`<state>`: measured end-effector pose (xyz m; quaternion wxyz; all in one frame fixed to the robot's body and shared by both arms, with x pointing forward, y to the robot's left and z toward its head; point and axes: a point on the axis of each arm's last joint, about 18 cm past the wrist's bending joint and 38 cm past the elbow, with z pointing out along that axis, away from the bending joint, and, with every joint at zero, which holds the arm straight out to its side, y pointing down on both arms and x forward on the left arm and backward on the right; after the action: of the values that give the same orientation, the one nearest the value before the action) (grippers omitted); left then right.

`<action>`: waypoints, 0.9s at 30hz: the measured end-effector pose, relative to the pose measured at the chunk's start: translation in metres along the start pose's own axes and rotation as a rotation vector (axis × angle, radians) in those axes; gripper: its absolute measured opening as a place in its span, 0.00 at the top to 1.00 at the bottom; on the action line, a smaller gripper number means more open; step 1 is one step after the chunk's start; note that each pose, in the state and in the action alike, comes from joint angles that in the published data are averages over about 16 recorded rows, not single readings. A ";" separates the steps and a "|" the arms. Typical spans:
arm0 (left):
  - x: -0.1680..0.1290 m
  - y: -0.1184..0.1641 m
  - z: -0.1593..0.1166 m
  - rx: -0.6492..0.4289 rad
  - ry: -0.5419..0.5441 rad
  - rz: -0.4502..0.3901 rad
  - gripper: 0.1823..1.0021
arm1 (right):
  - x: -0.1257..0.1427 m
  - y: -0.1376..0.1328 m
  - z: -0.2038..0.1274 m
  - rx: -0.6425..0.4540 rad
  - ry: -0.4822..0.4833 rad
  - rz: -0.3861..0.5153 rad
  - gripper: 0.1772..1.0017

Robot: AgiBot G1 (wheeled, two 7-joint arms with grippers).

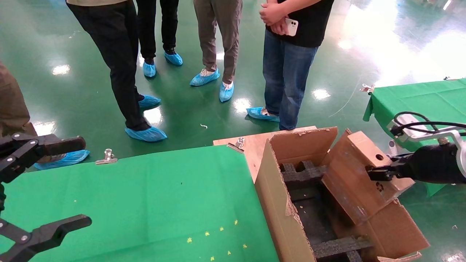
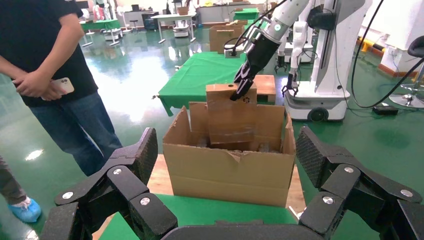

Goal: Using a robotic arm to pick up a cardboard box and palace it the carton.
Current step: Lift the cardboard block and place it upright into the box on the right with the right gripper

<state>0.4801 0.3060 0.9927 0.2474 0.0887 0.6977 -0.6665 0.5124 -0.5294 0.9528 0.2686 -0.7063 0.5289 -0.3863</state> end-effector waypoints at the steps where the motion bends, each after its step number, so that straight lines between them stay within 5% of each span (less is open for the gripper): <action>1: 0.000 0.000 0.000 0.000 0.000 0.000 0.00 | 0.000 0.000 0.000 -0.001 0.004 0.010 0.80; 27: 0.000 0.000 0.000 0.000 0.000 0.000 0.00 | -0.004 0.002 0.030 -0.067 0.099 0.135 0.80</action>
<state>0.4802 0.3061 0.9927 0.2475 0.0885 0.6976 -0.6666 0.5352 -0.5270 0.9336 0.2437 -0.6577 0.6004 -0.3841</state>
